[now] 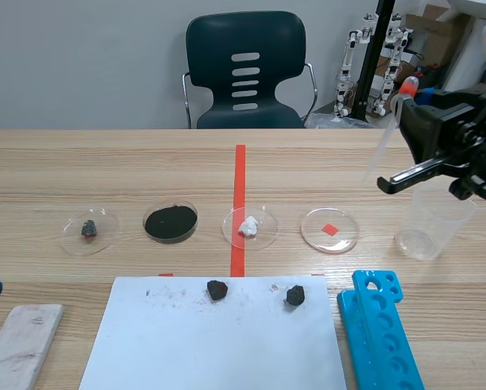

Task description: Draw acid from the petri dish

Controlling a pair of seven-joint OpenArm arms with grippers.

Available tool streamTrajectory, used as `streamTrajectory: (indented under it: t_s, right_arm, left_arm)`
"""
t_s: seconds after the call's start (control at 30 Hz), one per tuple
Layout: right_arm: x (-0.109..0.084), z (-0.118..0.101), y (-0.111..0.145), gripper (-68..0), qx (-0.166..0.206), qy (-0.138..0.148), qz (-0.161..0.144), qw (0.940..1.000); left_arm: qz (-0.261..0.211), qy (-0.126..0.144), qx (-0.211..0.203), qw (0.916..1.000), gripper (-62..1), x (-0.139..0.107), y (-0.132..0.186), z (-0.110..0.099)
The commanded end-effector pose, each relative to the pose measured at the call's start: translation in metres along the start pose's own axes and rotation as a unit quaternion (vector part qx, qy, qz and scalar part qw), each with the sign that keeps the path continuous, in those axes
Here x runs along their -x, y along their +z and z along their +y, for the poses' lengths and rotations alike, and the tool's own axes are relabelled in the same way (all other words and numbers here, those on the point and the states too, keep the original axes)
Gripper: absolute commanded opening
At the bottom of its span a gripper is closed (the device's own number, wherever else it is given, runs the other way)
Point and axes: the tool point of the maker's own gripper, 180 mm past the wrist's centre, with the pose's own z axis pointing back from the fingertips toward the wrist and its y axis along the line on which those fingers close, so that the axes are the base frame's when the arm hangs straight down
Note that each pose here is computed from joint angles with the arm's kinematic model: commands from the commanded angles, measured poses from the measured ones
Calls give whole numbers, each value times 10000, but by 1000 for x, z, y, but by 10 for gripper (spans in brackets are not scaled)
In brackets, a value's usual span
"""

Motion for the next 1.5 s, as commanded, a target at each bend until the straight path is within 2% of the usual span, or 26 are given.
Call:
streamTrajectory:
  t_s: [0.0,0.2,0.43,0.63,0.83,1.03,1.23,1.47]
  right_arm:
    - [-8,-4,-7,-667,38,-20,-196,9998]
    - [10,4,-25,-667,-145,76,-88,9998]
    - [32,12,-39,-667,-303,-39,46,9995]
    - [51,21,-45,-667,-471,51,84,9988]
    - [72,29,-46,-667,-490,69,216,9985]
    - [83,36,-44,-667,-526,92,197,9984]
    - [94,38,-41,-667,-535,90,327,9980]
    - [95,36,-41,-667,-502,101,341,9981]
  left_arm:
    - [-203,42,11,9998,14,-9,-3,-1]
    - [-203,42,11,9998,14,-9,-3,-1]
    - [-203,42,11,9998,14,-9,-3,-1]
    - [-203,42,11,9998,14,-9,-3,-1]
    - [-203,42,11,9998,14,-9,-3,-1]
    - [-203,42,11,9998,14,-9,-3,-1]
    - [-205,42,11,9998,14,-9,-3,-1]
    - [-203,42,11,9998,14,-9,-3,-1]
